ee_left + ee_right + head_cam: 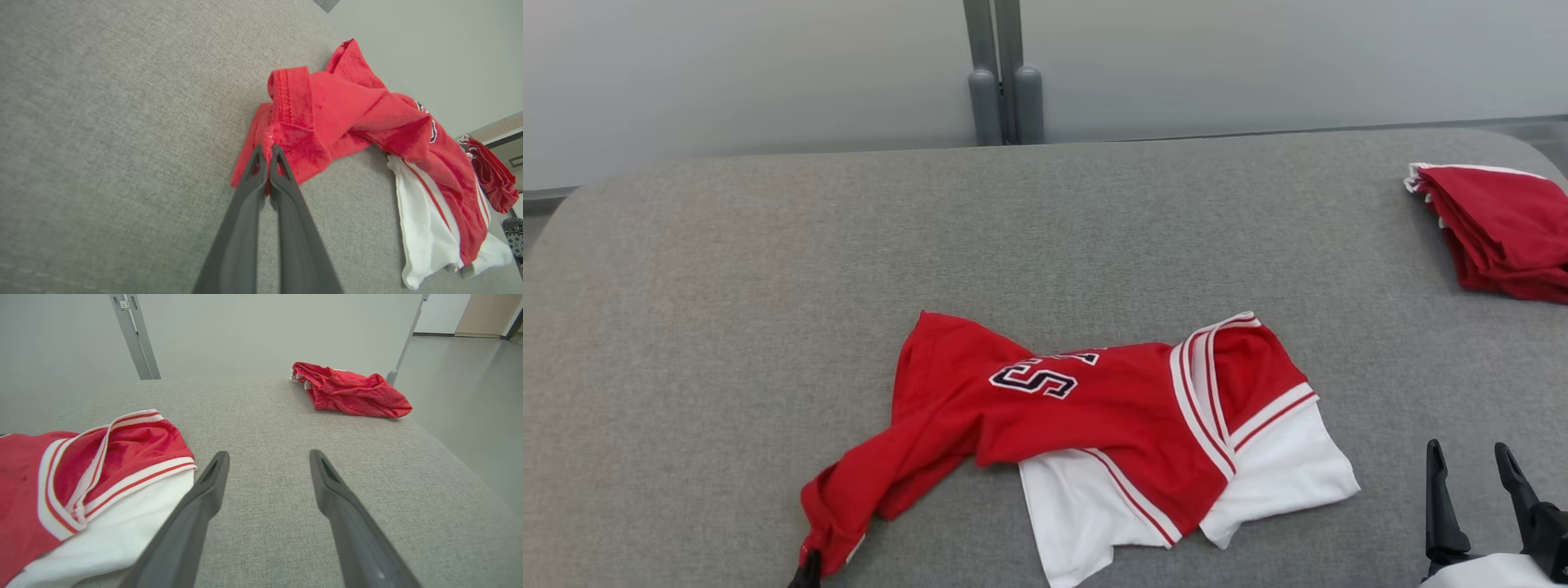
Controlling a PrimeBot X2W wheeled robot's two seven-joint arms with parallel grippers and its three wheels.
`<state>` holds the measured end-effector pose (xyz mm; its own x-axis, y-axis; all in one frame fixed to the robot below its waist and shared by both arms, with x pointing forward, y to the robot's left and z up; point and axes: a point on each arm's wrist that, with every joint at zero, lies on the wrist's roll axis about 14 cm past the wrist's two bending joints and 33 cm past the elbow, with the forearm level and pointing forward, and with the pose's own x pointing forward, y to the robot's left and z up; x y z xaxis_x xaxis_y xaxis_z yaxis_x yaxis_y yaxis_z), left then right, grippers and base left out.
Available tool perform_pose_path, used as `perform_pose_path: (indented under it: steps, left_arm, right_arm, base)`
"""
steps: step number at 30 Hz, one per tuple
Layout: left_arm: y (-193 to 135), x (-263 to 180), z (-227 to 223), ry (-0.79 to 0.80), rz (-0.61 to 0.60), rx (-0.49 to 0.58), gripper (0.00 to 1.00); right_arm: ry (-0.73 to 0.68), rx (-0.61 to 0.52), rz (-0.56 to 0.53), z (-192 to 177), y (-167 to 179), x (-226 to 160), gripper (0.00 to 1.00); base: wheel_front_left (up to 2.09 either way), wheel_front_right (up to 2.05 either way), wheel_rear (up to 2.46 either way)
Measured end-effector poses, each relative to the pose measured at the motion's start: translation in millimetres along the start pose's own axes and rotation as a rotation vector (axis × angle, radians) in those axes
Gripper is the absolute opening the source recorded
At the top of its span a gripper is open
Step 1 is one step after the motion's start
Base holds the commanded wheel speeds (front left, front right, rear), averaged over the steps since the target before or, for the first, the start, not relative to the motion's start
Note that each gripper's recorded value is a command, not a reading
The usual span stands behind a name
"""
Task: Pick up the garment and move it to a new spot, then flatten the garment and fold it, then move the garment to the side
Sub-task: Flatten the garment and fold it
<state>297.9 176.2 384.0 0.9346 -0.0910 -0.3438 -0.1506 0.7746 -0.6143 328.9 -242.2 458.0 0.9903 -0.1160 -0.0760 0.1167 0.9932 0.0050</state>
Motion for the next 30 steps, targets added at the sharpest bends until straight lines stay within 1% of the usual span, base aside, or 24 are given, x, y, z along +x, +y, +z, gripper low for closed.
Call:
perform_pose_path:
  steps: [5, 7, 9, 12, 13, 14, 15, 16, 20, 21, 25, 27, 30]
  left_arm:
    - [24.9, -16.6, -8.3, -0.006, 0.081, -0.042, 0.0]
    - [34.7, -20.9, -7.4, -0.035, 0.129, -0.127, 0.0]
    - [34.8, -22.5, -10.7, -0.039, 0.144, -0.215, 0.0]
    - [33.6, -23.5, -16.2, -0.002, 0.142, -0.271, 0.0]
    - [33.6, -23.6, -17.2, 0.007, 0.14, -0.274, 0.0]
    - [34.2, -23.5, -16.9, 0.009, 0.14, -0.273, 0.3]
    - [35.4, -23.1, -15.3, 0.004, 0.143, -0.277, 0.77]
    - [37.9, -22.7, -11.8, -0.013, 0.15, -0.281, 1.0]
    - [49.6, -21.4, 4.5, -0.074, 0.177, -0.282, 1.0]
    - [52.6, -20.9, 11.2, -0.093, 0.18, -0.266, 1.0]
    - [64.7, -21.2, 32.7, -0.127, 0.198, -0.125, 1.0]
    - [67.1, -20.8, 53.3, -0.18, 0.218, -0.053, 1.0]
    - [47.9, -15.8, 89.0, -0.29, 0.182, 0.051, 1.0]
  right_arm:
    - [-0.013, -0.015, 0.043, 4.1, 12.7, 4.6, 1.0]
    - [-0.022, -0.019, 0.053, 7.0, 15.5, 4.3, 1.0]
    - [-0.031, -0.019, 0.059, 9.6, 17.2, 3.3, 1.0]
    - [-0.031, -0.02, 0.056, 9.3, 15.8, -0.3, 1.0]
    - [-0.026, -0.02, 0.055, 7.7, 15.3, -1.9, 1.0]
    - [-0.023, -0.02, 0.055, 6.7, 15.3, -2.8, 1.0]
    - [-0.021, -0.018, 0.055, 6.2, 15.2, -3.3, 1.0]
    - [-0.02, -0.016, 0.053, 5.8, 14.9, -3.8, 1.0]
    - [-0.012, -0.008, 0.045, 3.1, 13.0, -6.1, 1.0]
    - [-0.01, -0.007, 0.041, 2.5, 11.8, -7.0, 1.0]
    - [-0.008, -0.006, 0.016, 1.7, 4.0, -9.9, 1.0]
    - [-0.012, -0.006, 0.002, 2.9, -0.7, -11.6, 1.0]
    - [-0.027, -0.006, -0.013, 7.4, -5.2, -14.1, 1.0]
  base:
    - [0.0, 0.0, 0.0]
    - [0.0, 0.0, 0.0]
    - [0.0, 0.0, 0.0]
    - [0.0, 0.0, 0.0]
    - [0.0, 0.0, 0.0]
    - [0.0, 0.0, 0.0]
    - [0.0, 0.0, 0.0]
    - [0.0, 0.0, 0.0]
    - [0.0, 0.0, 0.0]
    - [0.0, 0.0, 0.0]
    - [0.0, 0.0, 0.0]
    - [0.0, 0.0, 0.0]
    - [0.0, 0.0, 0.0]
